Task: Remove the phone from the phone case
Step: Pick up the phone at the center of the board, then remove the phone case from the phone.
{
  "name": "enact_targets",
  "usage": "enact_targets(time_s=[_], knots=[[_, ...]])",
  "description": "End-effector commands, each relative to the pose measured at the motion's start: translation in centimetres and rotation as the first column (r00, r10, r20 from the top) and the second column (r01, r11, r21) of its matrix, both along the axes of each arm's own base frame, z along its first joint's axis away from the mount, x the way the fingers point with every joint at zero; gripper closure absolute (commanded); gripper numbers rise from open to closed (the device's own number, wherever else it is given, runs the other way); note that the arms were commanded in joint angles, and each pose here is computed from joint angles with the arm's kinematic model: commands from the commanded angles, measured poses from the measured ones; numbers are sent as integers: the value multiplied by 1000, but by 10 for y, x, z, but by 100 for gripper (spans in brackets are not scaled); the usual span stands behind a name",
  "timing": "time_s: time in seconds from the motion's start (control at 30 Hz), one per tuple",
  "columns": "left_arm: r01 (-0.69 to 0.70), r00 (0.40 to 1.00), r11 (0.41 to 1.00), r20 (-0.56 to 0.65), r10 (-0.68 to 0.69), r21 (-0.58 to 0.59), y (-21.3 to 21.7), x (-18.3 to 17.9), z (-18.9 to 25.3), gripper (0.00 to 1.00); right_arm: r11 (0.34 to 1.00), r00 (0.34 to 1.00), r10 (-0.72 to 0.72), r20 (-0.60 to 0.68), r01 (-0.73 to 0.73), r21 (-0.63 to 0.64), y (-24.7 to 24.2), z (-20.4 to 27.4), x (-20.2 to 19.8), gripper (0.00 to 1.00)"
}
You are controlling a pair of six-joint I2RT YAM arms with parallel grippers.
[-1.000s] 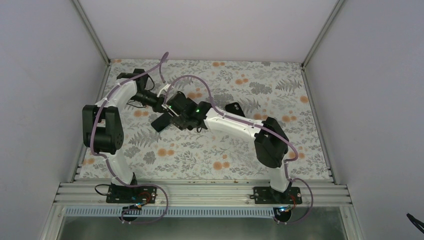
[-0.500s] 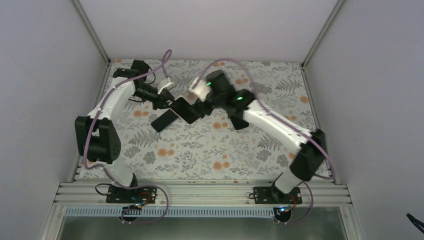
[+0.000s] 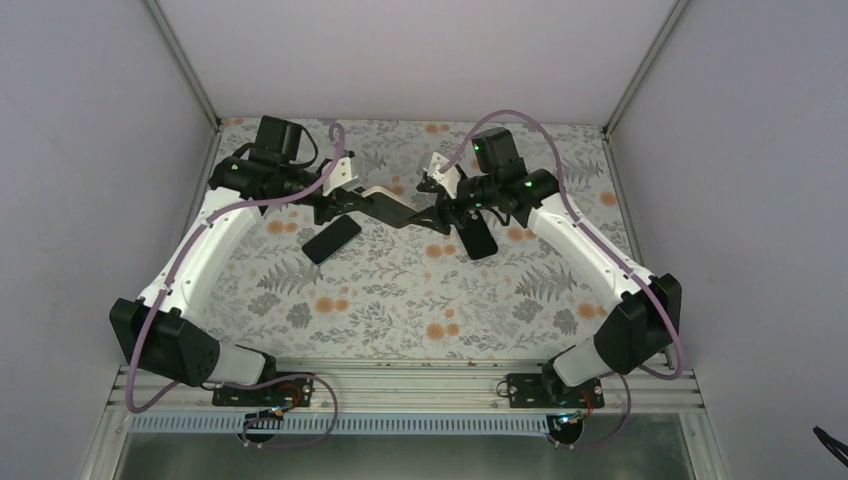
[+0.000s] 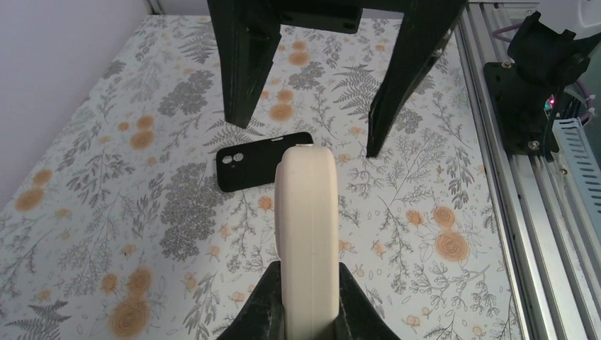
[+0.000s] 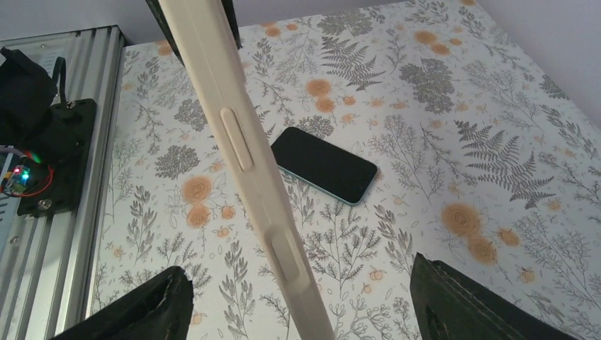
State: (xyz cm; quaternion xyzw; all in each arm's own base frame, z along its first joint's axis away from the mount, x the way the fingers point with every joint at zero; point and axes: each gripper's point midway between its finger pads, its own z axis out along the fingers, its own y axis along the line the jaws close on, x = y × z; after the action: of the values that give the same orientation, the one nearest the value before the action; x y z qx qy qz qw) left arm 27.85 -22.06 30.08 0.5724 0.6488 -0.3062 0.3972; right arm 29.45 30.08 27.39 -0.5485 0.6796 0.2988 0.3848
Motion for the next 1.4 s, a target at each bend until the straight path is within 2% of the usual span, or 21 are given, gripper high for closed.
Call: enact_targets(time_s=[0.0, 0.37, 0.77, 1.0, 1.37], knots=[[43, 998, 998, 45, -41, -56, -5, -4, 14, 98, 993, 996, 88, 12, -89, 71, -7, 6, -3, 22], [70, 997, 995, 41, -67, -77, -5, -16, 20, 98, 994, 995, 102, -21, -101, 45, -25, -31, 6, 27], [83, 996, 993, 39, -81, -81, -4, -21, 23, 98, 996, 996, 80, -44, -78, 48, -28, -44, 27, 29], [73, 996, 995, 48, -70, -71, -4, -19, 22, 98, 989, 988, 138, -63, -134, 65, -27, -44, 16, 31], [79, 996, 994, 36, -76, -78, -5, -19, 20, 98, 990, 990, 128, -58, -124, 72, -22, -42, 27, 32]])
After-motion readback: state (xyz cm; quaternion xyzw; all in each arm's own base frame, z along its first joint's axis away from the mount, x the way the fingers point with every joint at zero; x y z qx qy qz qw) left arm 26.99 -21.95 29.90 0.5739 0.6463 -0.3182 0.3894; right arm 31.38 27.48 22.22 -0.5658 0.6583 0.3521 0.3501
